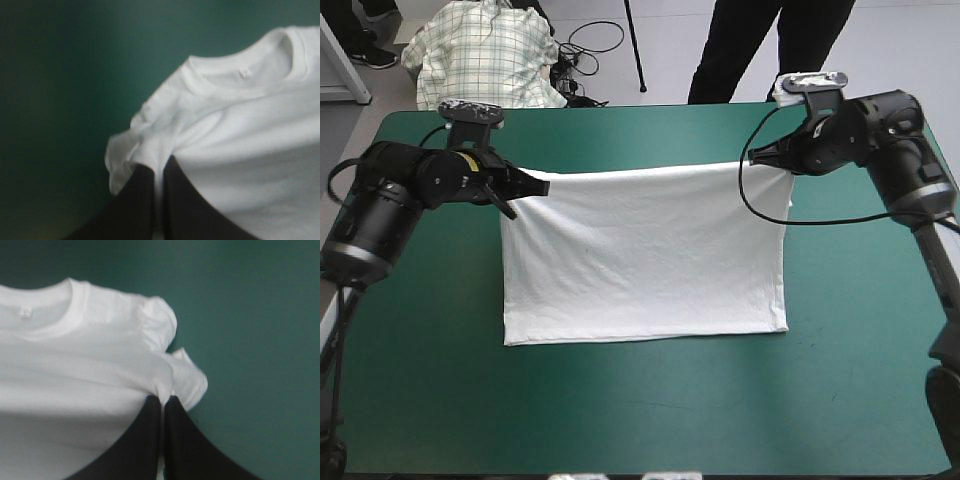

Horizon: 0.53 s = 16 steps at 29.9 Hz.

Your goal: Fold the cloth

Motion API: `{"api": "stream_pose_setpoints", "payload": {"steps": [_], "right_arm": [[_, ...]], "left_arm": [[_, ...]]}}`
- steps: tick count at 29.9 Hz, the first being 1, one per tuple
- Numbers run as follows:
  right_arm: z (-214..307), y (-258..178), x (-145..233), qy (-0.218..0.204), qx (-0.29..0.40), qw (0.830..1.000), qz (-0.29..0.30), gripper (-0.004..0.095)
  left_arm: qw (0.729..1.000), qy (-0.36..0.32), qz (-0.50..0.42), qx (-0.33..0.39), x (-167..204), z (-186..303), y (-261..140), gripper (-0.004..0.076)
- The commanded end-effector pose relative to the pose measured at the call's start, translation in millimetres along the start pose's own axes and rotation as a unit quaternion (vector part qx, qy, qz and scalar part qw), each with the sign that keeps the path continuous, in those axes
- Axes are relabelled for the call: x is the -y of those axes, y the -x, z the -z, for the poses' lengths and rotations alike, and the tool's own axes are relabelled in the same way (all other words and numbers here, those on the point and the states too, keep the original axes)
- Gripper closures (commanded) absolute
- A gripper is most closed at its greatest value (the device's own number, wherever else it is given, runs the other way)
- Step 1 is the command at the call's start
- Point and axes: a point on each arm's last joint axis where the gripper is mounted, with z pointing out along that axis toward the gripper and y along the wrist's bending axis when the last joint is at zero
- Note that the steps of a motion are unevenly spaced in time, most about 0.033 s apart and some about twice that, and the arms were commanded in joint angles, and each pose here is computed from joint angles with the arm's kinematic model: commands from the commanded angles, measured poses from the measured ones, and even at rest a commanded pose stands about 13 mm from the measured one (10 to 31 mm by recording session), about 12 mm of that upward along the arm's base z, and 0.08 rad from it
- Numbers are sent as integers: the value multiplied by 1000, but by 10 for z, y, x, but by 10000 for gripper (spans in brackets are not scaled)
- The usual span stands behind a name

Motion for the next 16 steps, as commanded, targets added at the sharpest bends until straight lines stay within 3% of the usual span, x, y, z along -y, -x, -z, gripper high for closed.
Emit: {"api": "stream_pose_setpoints", "payload": {"steps": [1, 8, 16], "right_arm": [[681, 71, -26, 26, 97, 995, 6, 925], [1423, -94, -46, 49, 175, 983, 6, 925], [1929, -269, -55, 65, 237, 969, 9, 925]], "left_arm": [[995, -9, 8, 98, -5, 584, 75, 733], [985, -47, 5, 169, 42, 1165, -32, 733], [962, -106, 4, 250, 129, 1610, -100, 733]]}}
